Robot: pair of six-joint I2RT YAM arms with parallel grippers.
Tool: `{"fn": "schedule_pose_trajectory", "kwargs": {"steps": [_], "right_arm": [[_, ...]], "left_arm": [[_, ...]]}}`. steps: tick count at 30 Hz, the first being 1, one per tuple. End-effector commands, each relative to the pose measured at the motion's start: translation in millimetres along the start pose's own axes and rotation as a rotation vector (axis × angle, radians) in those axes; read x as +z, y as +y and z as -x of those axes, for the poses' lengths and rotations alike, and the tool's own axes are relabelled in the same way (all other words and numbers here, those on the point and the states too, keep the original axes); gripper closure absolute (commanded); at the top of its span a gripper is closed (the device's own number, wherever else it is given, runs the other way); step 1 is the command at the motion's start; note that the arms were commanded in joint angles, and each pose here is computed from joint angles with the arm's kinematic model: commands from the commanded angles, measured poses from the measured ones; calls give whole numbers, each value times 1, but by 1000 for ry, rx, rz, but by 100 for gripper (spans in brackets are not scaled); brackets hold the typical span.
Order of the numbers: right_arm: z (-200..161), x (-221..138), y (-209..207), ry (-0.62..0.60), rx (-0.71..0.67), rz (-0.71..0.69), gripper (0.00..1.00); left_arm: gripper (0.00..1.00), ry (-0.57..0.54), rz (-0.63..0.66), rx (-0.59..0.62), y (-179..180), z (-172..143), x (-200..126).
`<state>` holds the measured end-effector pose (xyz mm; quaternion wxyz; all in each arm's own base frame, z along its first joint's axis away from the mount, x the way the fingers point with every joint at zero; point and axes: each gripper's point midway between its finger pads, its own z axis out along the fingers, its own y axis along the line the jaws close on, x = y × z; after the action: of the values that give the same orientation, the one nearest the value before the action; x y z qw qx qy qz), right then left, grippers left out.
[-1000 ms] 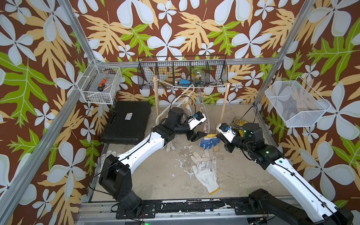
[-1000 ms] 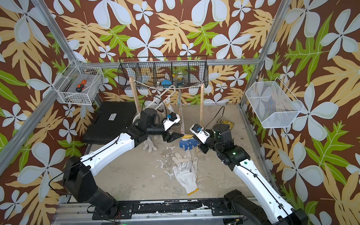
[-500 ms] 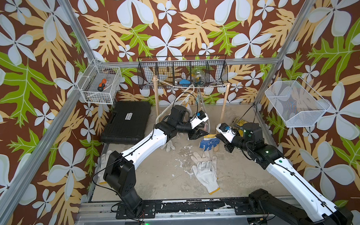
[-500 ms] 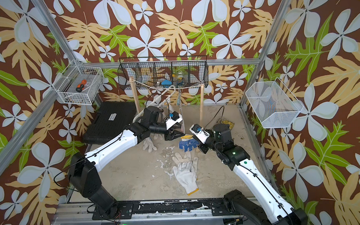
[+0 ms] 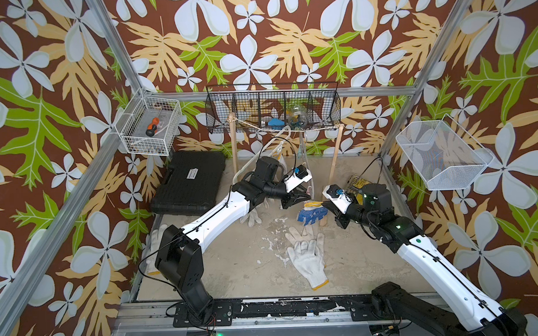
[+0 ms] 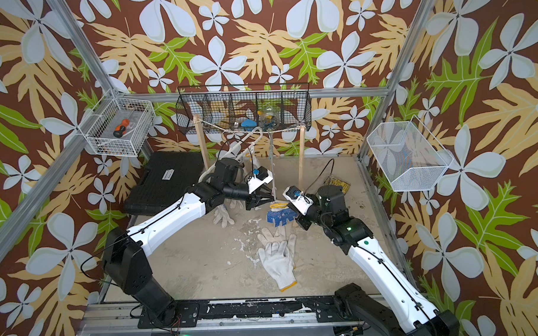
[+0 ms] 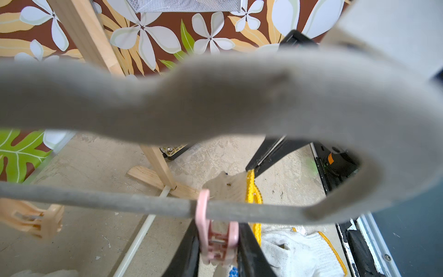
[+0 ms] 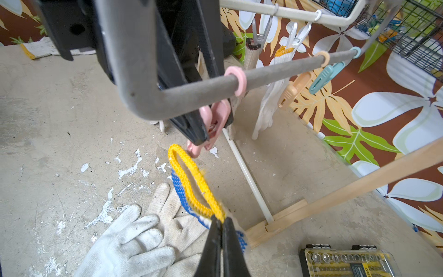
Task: Clip the gloves onto a hanger to dry
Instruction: Open the clamp at the hanger.
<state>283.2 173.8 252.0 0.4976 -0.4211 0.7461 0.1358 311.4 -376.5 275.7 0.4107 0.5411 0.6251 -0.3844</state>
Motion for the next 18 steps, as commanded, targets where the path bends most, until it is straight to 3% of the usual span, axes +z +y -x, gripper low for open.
{"fn": "schedule_pose_trajectory", "kwargs": {"steps": [1,4,13,18], "right_arm": [[0,0,3,-12,7,16,100],[-3,2,5,-7,17,24,100],[-17,15,8,24,56,46,100],[-7,20,1,-3,80,38,100]], "left_arm": [[80,-16,-30,10,-4,5,1],[85,-21,-40,12,-5,6,1],[84,-27,-50,3,-7,8,1],[83,-26,-53,2,-7,7,1]]}}
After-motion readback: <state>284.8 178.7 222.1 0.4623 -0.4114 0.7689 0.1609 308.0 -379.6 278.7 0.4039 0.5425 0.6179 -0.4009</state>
